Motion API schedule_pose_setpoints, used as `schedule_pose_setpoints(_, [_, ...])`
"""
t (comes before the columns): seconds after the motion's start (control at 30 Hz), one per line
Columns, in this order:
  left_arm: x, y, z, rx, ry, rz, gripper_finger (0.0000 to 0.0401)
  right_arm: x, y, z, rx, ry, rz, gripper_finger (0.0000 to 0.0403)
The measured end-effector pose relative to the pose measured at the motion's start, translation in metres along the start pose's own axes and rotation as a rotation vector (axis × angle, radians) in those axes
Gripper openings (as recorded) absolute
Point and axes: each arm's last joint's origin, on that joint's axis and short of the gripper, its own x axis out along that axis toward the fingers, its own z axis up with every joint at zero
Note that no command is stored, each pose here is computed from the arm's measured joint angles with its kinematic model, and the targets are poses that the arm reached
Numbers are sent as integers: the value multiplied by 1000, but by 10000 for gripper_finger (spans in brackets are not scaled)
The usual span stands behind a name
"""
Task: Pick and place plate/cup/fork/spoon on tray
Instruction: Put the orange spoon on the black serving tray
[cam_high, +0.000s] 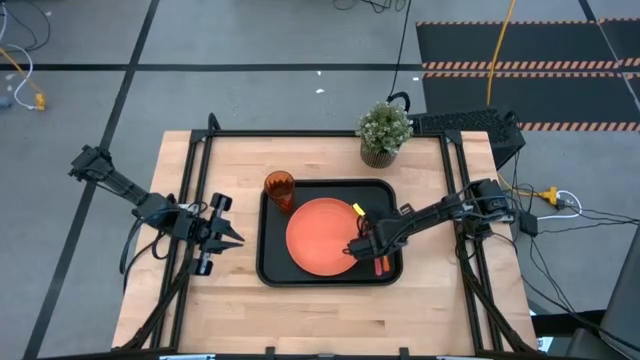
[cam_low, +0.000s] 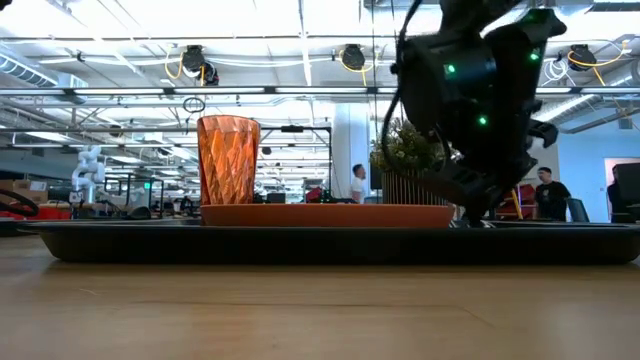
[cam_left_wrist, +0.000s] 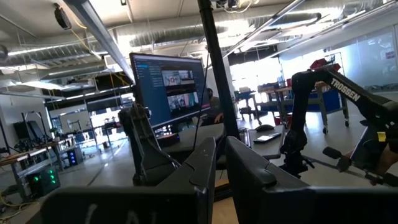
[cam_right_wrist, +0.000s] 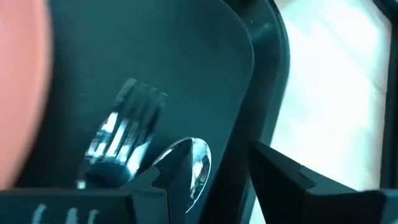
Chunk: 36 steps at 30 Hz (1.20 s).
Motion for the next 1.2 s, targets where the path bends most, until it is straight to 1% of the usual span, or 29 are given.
schedule_pose_setpoints(0.13, [0, 0, 0, 0, 0, 0, 42, 10, -1, -7, 32, 4, 4, 146])
schedule_pose_setpoints(0.3, [0, 0, 0, 1, 0, 0, 42, 9, 0, -9, 25, 0, 8, 146])
schedule_pose_setpoints(0.53, [0, 0, 0, 7, 6, 11, 42, -2, -9, -4, 34, -5, 30, 146])
schedule_pose_setpoints(0.77, [0, 0, 0, 7, 8, 14, 42, -20, -24, 5, 104, -30, 124, 146])
schedule_pose_setpoints(0.93, [0, 0, -1, 6, 9, 14, 42, -31, -29, 9, 144, -47, 196, 146])
schedule_pose_setpoints(1.2, [0, 0, -1, 0, 8, 14, 42, -34, -31, 6, 125, -45, 199, 146])
